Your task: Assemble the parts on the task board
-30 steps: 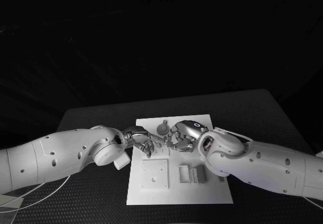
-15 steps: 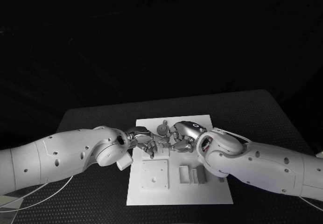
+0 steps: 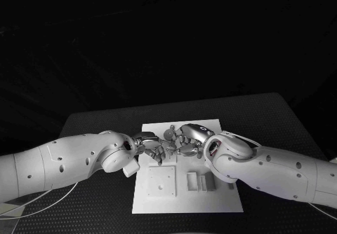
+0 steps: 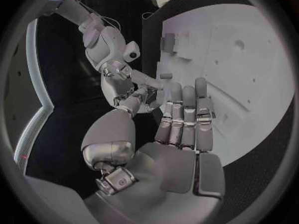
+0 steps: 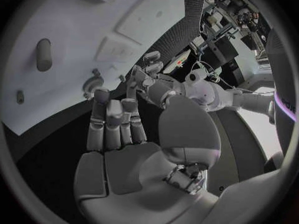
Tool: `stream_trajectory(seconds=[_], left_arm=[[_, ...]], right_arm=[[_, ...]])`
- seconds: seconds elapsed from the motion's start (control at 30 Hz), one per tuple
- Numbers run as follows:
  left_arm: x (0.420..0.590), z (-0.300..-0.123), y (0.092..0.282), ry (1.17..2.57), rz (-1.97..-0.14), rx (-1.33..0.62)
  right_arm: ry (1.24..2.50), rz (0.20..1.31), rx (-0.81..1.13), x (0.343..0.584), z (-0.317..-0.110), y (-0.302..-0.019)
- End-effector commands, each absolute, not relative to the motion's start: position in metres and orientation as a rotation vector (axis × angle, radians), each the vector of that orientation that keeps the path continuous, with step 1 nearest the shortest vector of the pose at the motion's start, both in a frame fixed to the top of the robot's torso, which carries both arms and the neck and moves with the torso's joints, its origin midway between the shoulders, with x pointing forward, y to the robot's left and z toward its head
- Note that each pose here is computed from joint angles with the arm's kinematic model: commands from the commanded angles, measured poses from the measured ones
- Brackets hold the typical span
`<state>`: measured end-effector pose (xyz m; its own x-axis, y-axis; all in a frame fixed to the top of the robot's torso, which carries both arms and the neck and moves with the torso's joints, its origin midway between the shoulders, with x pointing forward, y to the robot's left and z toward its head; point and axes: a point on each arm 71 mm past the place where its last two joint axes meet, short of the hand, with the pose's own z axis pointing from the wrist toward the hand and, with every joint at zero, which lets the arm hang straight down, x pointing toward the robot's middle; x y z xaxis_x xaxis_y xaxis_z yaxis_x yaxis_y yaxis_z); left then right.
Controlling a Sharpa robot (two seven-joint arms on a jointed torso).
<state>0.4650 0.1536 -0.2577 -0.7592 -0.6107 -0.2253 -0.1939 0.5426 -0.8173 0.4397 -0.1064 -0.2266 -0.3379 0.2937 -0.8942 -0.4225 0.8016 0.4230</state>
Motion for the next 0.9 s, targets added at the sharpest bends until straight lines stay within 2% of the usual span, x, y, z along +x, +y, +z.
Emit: stream_trajectory(seconds=[0.03, 0.9], left_arm=[[0.4636, -0.2574, 0.1504, 2.303, -1.157, -0.637], [0.4635, -0.2565, 0.1484, 2.291, -1.176, -0.631]], right_arm=[[1.772, 0.743, -0.100, 0.4393, -0.2262, -0.1050], [1.793, 0.746, -0.106, 0.4396, -0.2280, -0.1036]])
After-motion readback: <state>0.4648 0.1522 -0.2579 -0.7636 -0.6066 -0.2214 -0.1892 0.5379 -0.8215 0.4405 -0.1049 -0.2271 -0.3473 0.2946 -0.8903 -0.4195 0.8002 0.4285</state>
